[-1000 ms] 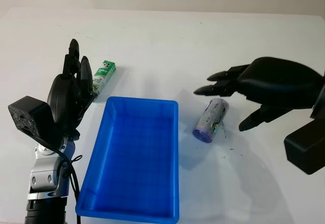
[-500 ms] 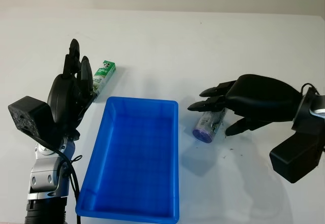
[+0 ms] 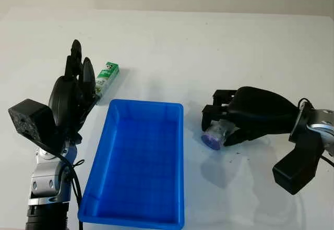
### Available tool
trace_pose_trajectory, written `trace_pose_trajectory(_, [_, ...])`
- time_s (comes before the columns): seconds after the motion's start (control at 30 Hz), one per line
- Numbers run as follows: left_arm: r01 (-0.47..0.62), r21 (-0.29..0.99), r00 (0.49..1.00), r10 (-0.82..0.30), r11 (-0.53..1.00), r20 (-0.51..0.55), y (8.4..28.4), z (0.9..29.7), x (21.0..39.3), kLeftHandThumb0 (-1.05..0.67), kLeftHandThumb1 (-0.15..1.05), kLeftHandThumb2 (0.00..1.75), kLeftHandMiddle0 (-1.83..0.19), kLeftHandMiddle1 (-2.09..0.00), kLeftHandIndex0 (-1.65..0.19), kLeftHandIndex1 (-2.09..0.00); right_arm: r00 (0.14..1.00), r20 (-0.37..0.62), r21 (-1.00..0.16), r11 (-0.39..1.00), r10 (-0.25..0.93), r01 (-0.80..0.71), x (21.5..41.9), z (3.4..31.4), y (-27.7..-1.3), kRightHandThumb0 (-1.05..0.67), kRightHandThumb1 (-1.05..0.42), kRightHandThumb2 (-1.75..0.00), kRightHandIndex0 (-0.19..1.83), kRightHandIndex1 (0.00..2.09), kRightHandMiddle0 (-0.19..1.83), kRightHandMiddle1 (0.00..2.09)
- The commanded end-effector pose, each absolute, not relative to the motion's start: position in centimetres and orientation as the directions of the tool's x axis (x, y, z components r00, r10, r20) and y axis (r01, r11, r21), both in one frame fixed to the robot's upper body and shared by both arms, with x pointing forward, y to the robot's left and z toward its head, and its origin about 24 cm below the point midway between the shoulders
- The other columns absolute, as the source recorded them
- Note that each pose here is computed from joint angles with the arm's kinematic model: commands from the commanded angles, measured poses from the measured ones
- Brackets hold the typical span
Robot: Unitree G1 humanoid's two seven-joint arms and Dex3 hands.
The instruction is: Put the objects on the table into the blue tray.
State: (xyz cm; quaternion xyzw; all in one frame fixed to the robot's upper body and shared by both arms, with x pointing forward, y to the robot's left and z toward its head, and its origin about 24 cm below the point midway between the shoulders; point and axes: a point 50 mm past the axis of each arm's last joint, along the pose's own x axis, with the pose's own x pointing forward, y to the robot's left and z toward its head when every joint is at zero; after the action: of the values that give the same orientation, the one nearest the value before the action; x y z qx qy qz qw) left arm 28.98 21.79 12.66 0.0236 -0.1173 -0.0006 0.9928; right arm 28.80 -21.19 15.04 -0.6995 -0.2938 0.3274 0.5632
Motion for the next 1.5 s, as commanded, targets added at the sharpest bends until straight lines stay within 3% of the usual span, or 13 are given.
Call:
trace_pose_trajectory(0.0, [-0.005, 0.059, 0.971, -0.009, 0.998, 0.237, 21.7, 12.6, 28.8, -0.7, 1.05, 0.7, 0.13, -0.06, 0.16, -0.05, 0.619, -0.068, -0.981, -0.167, 0.782, 0.103, 29.0, 15.4, -21.1, -0.57, -1.05, -0.27, 0.52, 2.0, 0.39, 2.07])
trace_pose_trajectory(0.03, [-0.006, 0.06, 0.972, -0.008, 0.998, 0.236, 21.7, 12.6, 28.8, -0.71, 1.05, 0.7, 0.13, -0.05, 0.16, -0.05, 0.626, -0.042, -0.98, -0.154, 0.779, 0.127, 29.1, 15.5, -21.1, -0.58, -1.05, -0.29, 0.54, 1.93, 0.43, 2.07])
trace_pose_trajectory(0.13, [-0.004, 0.06, 0.972, -0.01, 0.998, 0.236, 21.7, 12.5, 28.8, -0.71, 1.05, 0.7, 0.13, -0.05, 0.16, -0.05, 0.639, 0.018, -0.98, -0.112, 0.769, 0.162, 29.5, 15.9, -21.2, -0.57, -1.05, -0.33, 0.66, 2.05, 0.48, 2.07])
trace_pose_trajectory(0.27, [-0.003, 0.056, 0.971, -0.011, 0.998, 0.239, 21.7, 12.5, 28.8, -0.7, 1.05, 0.7, 0.14, -0.05, 0.17, -0.05, 0.664, 0.174, -0.967, 0.0, 0.727, 0.254, 30.6, 17.5, -21.6, -0.54, -1.05, -0.28, 0.91, 2.09, 0.64, 2.09])
trace_pose_trajectory(0.43, [-0.005, 0.069, 0.971, -0.012, 0.998, 0.24, 21.6, 12.5, 28.8, -0.7, 1.05, 0.7, 0.13, -0.05, 0.16, -0.05, 0.655, 0.313, -0.937, 0.111, 0.687, 0.332, 31.6, 19.5, -21.5, -0.52, -1.05, -0.26, 0.86, 2.09, 0.65, 2.09])
trace_pose_trajectory(0.53, [-0.003, 0.073, 0.97, -0.015, 0.997, 0.241, 21.6, 12.4, 28.7, -0.71, 1.05, 0.71, 0.14, -0.05, 0.17, -0.05, 0.594, 0.421, -0.891, 0.189, 0.685, 0.413, 31.9, 21.3, -20.4, -0.53, -1.05, -0.3, 0.82, 2.09, 0.61, 2.09])
trace_pose_trajectory(0.77, [-0.005, 0.062, 0.972, -0.009, 0.998, 0.236, 21.4, 12.3, 28.8, -0.71, 1.05, 0.7, 0.14, -0.05, 0.17, -0.05, 0.447, 0.579, -0.804, 0.388, 0.682, 0.45, 31.6, 23.1, -16.8, -0.52, -1.05, -0.33, 1.01, 2.09, 0.73, 2.09])
trace_pose_trajectory(1.03, [-0.005, 0.07, 0.972, -0.011, 0.998, 0.235, 21.3, 12.2, 28.8, -0.73, 1.05, 0.68, 0.15, -0.05, 0.18, -0.05, 0.333, 0.558, -0.83, 0.506, 0.761, 0.234, 30.2, 21.6, -12.3, -0.56, -1.05, -0.37, 1.03, 2.09, 0.73, 2.09])
trace_pose_trajectory(1.23, [-0.011, 0.069, 0.972, -0.005, 0.998, 0.235, 21.3, 12.2, 28.7, -0.74, 1.05, 0.69, 0.15, -0.05, 0.18, -0.05, 0.264, 0.517, -0.853, 0.515, 0.814, 0.083, 29.1, 20.4, -10.3, -0.59, -1.05, -0.37, 1.06, 2.09, 0.73, 2.09])
trace_pose_trajectory(1.47, [-0.013, 0.064, 0.972, -0.002, 0.998, 0.234, 21.0, 12.1, 28.7, -0.72, 1.05, 0.69, 0.15, -0.05, 0.18, -0.05, 0.261, 0.398, -0.908, 0.418, 0.879, -0.024, 28.6, 19.8, -10.1, -0.62, -1.05, -0.32, 0.74, 2.09, 0.56, 2.09])
